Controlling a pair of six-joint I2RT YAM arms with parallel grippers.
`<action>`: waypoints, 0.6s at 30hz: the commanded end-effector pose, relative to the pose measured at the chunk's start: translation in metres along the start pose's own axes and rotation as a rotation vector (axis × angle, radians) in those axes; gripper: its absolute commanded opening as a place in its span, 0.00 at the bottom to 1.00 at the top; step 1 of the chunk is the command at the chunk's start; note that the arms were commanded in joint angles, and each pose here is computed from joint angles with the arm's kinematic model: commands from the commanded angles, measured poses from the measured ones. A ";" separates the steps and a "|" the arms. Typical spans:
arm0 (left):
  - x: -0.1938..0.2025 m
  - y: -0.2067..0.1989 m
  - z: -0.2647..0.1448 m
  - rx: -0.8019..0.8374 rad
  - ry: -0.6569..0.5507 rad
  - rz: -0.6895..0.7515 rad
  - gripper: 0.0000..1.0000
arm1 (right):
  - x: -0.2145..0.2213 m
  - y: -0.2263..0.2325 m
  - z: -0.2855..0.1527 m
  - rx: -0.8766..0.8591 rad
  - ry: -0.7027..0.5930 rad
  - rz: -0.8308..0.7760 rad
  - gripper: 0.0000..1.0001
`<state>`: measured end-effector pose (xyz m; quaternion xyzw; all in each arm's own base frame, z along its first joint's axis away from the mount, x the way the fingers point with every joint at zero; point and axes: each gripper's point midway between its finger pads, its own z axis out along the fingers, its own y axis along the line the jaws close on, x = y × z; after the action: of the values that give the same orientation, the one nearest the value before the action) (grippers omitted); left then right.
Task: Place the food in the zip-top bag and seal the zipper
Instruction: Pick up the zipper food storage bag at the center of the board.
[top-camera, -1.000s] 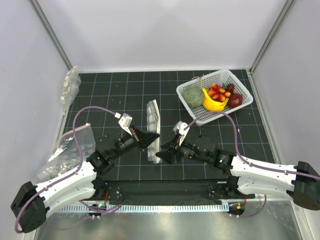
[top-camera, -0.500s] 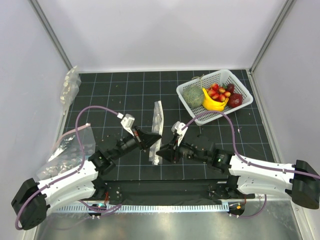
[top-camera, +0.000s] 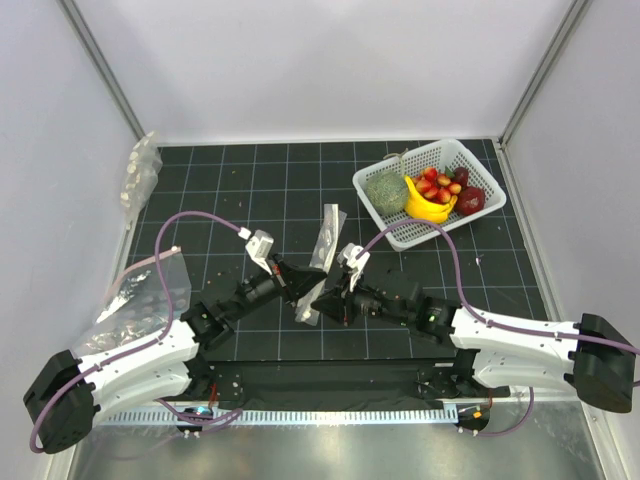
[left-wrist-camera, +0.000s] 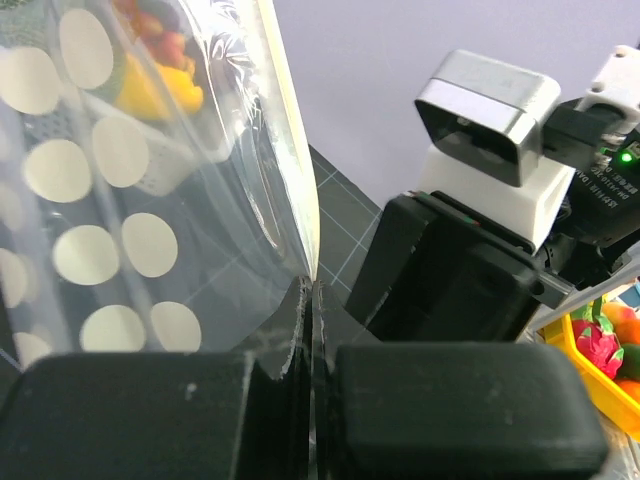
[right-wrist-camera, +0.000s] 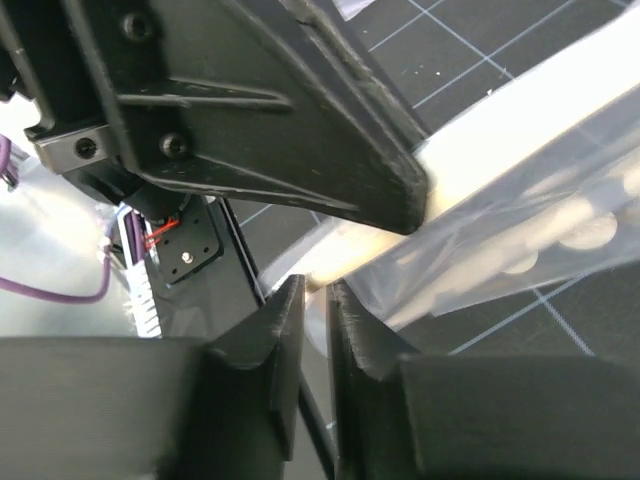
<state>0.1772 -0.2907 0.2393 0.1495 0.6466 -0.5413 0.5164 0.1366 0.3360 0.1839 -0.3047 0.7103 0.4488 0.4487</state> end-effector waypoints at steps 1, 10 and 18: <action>-0.022 -0.015 0.003 0.052 -0.079 0.029 0.00 | -0.039 0.008 0.001 -0.010 -0.118 -0.002 0.20; -0.021 -0.014 0.004 0.049 -0.077 0.028 0.02 | -0.055 -0.004 -0.019 0.070 -0.219 0.022 0.01; -0.023 -0.012 0.002 0.036 -0.091 0.027 0.00 | -0.056 -0.003 -0.019 0.065 -0.219 0.020 0.17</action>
<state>0.1812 -0.2887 0.2553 0.1381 0.6244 -0.5479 0.5393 0.1434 0.3181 0.2096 -0.2610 0.6988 0.4504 0.4906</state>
